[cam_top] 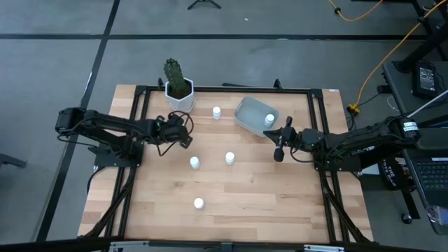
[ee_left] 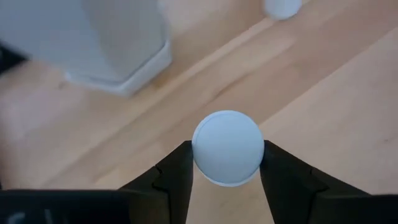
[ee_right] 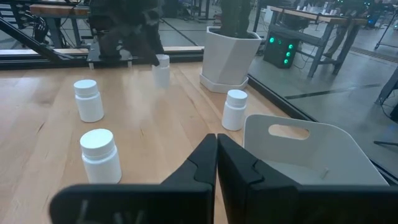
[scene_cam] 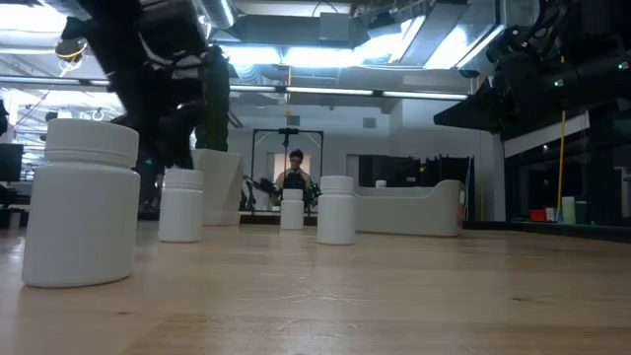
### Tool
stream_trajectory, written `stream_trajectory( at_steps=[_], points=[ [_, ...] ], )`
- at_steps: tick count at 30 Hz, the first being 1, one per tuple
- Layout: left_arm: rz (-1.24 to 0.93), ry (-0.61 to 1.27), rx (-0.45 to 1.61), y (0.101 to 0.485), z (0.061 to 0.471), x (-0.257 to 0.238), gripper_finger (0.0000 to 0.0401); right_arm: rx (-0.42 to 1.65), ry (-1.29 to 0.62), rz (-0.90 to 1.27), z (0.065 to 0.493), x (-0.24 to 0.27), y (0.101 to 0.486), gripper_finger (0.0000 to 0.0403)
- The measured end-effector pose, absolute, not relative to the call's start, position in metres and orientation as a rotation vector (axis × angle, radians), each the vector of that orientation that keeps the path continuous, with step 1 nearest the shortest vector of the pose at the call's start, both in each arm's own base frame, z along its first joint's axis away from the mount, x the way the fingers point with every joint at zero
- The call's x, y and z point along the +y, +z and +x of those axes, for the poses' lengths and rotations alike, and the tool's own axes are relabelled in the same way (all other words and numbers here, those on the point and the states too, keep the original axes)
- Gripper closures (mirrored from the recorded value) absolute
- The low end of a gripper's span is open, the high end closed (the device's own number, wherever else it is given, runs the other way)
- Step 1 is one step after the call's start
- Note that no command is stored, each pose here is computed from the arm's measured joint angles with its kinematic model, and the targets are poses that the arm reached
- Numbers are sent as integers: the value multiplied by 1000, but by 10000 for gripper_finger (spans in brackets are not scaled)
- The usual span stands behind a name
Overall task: Pick and place pill bottles into a basket
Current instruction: Put the white pill bottle into the gray bin
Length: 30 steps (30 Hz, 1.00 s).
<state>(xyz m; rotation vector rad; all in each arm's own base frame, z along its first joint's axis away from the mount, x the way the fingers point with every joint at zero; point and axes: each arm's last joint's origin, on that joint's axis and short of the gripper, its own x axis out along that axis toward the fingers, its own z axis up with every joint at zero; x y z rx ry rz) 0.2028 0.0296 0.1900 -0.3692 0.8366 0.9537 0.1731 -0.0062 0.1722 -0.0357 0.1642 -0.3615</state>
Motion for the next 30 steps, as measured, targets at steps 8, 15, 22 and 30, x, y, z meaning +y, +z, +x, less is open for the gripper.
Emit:
stream_trajectory(
  at_steps=[8,15,22,30],
  points=[
    [-228,822,813,226,221,30,245,164,-361,-36,173,-6,172,386],
    [-127,579,758,243,237,28,244,165,-361,-39,173,-6,172,386],
    [-84,421,711,248,245,25,244,165,-361,-39,173,-6,172,386],
    [-62,344,684,251,248,24,247,165,-361,-39,173,-6,172,386]
  ],
)
